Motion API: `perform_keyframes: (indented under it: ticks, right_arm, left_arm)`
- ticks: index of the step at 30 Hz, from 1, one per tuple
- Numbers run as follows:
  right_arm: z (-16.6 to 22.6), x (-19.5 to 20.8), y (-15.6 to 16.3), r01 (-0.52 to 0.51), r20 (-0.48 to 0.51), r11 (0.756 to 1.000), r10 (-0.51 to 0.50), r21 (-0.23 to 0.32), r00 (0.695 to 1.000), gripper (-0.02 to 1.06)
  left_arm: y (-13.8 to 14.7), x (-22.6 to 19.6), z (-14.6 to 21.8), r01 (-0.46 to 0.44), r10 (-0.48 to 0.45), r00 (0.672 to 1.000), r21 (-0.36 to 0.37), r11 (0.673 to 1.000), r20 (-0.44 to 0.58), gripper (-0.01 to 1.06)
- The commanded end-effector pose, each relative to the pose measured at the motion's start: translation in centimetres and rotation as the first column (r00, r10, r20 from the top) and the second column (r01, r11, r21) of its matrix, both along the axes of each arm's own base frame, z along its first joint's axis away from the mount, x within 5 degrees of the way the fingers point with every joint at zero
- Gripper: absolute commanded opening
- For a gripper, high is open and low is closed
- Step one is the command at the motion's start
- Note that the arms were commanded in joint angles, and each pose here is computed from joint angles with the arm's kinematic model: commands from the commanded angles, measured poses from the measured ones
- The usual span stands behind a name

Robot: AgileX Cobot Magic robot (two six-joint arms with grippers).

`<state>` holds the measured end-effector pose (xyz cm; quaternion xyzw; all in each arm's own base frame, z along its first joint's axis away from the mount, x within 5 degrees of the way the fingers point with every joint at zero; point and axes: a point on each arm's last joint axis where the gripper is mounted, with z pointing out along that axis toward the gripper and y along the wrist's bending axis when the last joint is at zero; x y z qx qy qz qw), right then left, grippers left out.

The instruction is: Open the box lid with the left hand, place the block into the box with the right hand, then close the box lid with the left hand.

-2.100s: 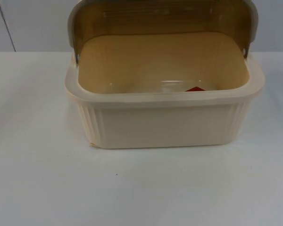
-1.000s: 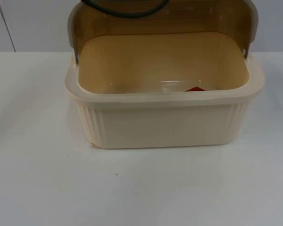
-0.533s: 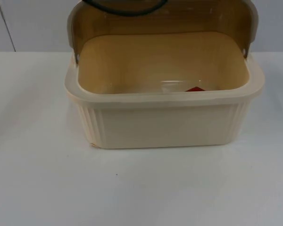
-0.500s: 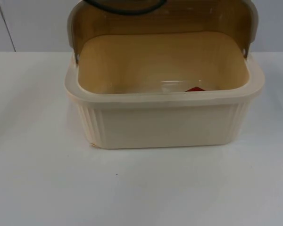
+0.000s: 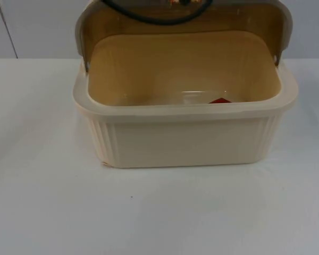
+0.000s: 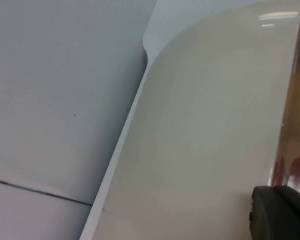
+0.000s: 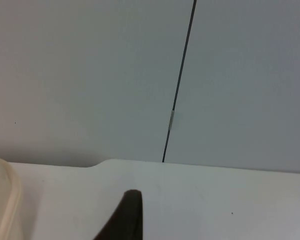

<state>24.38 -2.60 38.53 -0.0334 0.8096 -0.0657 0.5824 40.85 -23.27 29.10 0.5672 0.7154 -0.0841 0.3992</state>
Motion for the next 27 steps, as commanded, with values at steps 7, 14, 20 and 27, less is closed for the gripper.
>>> perform_keyframes:
  ticks: [7, 14, 20, 27]
  right_arm:
    - [0.2, -0.2, -0.1, 0.004, 0.008, 1.0, -0.004, 0.007, 1.0, 0.93]
    - [0.2, -0.2, 0.1, 0.001, 0.01, 1.0, -0.001, 0.028, 1.0, 0.93]
    - [0.2, -0.2, 0.1, 0.002, 0.011, 1.0, -0.002, 0.03, 1.0, 0.93]
    - [0.1, -0.2, 0.1, 0.0, 0.003, 1.0, 0.0, 0.03, 1.0, 0.93]
  left_arm:
    - [1.0, -2.2, -1.2, -0.072, 0.072, 0.996, -0.009, 0.997, -0.055, 0.0]
    - [1.8, -4.0, -3.1, -0.123, 0.12, 0.989, -0.022, 0.992, -0.082, 0.0]
    - [0.3, -6.0, -5.2, -0.105, 0.105, 0.992, -0.004, 0.994, -0.068, 0.0]
    - [-1.0, -7.5, -6.6, -0.089, 0.089, 0.992, 0.006, 0.996, -0.085, 0.0]
